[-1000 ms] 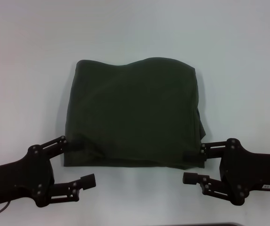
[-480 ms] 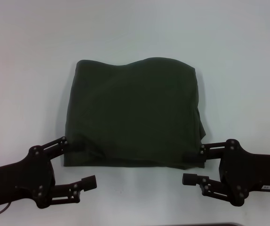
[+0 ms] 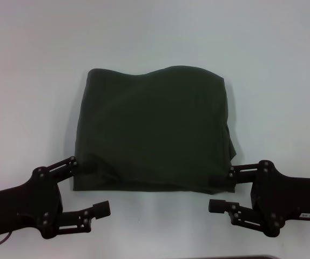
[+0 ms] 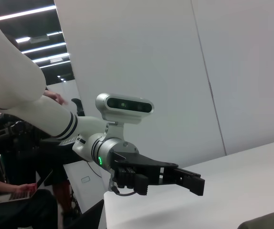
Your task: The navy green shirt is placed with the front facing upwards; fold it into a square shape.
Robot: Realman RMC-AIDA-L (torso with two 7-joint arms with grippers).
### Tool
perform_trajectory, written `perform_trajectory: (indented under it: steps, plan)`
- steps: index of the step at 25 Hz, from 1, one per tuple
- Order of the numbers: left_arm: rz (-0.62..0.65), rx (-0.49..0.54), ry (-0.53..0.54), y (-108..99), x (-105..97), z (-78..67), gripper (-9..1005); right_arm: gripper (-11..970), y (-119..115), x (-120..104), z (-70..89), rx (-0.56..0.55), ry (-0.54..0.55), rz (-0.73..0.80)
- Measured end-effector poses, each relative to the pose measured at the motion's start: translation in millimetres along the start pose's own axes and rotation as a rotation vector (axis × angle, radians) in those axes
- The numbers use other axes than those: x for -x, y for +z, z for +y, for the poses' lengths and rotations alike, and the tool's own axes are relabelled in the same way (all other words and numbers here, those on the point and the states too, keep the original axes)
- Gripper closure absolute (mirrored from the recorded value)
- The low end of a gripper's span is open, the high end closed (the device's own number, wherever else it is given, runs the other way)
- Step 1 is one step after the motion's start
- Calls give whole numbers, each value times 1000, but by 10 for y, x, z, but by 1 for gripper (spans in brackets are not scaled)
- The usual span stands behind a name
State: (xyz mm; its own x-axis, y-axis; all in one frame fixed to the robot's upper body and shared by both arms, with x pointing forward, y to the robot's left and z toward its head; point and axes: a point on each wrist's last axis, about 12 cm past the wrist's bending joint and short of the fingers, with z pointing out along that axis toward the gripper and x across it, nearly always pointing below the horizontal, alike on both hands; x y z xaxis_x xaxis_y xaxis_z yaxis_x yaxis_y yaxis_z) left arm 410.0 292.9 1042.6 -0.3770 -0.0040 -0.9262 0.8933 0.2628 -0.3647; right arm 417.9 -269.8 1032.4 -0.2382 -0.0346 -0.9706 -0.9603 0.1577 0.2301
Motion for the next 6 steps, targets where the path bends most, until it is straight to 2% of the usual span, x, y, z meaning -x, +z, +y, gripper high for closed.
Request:
perform_trajectory:
  steps: [6]
  plan:
    - [0,-2,3,6,11,9,77,542,-5,-8,5,-4,2,2]
